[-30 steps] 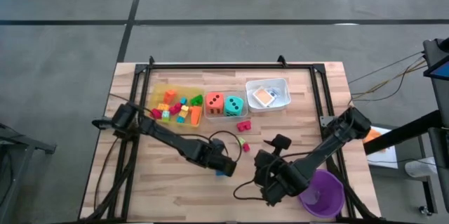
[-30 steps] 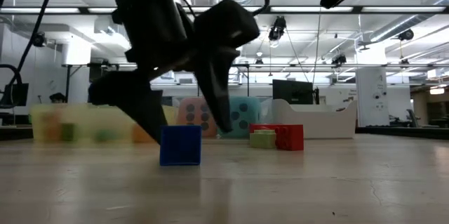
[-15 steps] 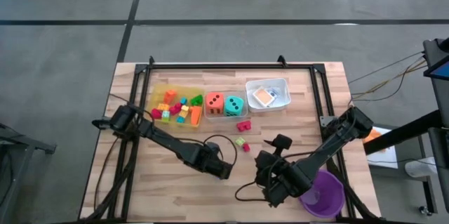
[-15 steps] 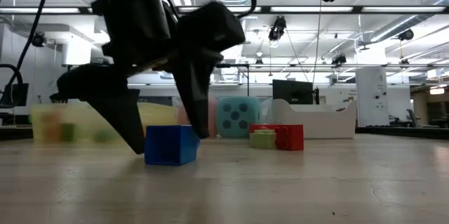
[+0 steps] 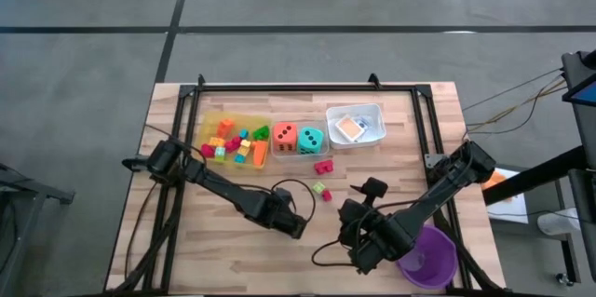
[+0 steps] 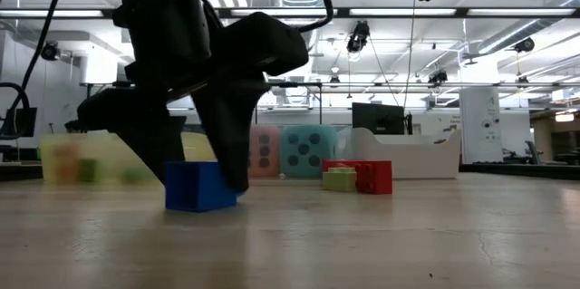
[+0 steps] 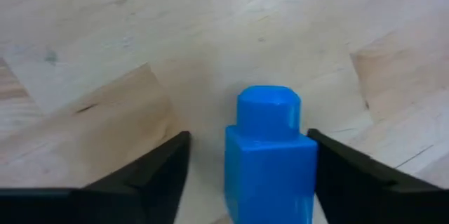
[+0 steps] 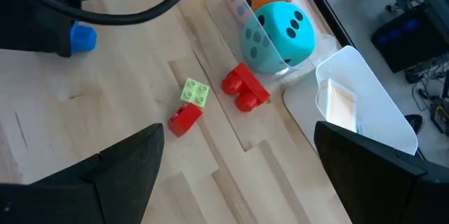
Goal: Pick & Place Toys
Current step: Put the blue game piece into the yellow bin
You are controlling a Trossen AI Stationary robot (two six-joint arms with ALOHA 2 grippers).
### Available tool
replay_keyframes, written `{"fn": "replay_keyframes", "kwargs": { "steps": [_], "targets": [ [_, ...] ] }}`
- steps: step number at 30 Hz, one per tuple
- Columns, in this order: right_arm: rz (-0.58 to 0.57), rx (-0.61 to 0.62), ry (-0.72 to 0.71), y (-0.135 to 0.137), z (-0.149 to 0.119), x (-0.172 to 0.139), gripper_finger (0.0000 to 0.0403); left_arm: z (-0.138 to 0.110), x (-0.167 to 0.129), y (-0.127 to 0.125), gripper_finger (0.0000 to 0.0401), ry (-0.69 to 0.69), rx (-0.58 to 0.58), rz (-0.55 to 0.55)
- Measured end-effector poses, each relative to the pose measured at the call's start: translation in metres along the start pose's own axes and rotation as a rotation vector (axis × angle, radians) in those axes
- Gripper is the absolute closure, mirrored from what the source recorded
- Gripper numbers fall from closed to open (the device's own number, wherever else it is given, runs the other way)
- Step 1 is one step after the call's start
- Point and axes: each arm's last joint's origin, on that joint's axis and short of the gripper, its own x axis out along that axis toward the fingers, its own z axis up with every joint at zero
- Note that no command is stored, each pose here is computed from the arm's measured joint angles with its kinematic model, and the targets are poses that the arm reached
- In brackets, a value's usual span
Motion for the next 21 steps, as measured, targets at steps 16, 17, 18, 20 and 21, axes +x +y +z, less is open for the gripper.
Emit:
{"fn": "replay_keyframes", "kwargs": {
  "steps": [16, 17, 18, 20, 21],
  "targets": [
    [0.001, -0.01, 0.001, 0.0001, -0.0004, -0.0004, 0.0038, 0.0003, 0.0025, 0.0023, 0.0271, -0.003, 0.096, 0.003],
    [0.001, -0.01, 0.001, 0.0001, -0.0004, -0.0004, 0.0038, 0.0002, 0.0025, 0.0025, 0.0271, -0.002, 0.102, 0.005],
    [0.001, -0.01, 0.001, 0.0001, -0.0004, -0.0004, 0.0038, 0.0003, 0.0024, 0.0025, 0.0272, -0.003, 0.105, 0.007],
    [0.001, -0.01, 0.001, 0.0001, -0.0004, -0.0004, 0.0038, 0.0005, 0.0023, 0.0025, 0.0276, -0.009, 0.122, 0.008],
    [0.001, -0.011, 0.001, 0.0001, -0.0004, -0.0004, 0.0038, 0.0005, 0.0023, 0.0025, 0.0276, -0.012, 0.125, 0.008]
  ]
}}
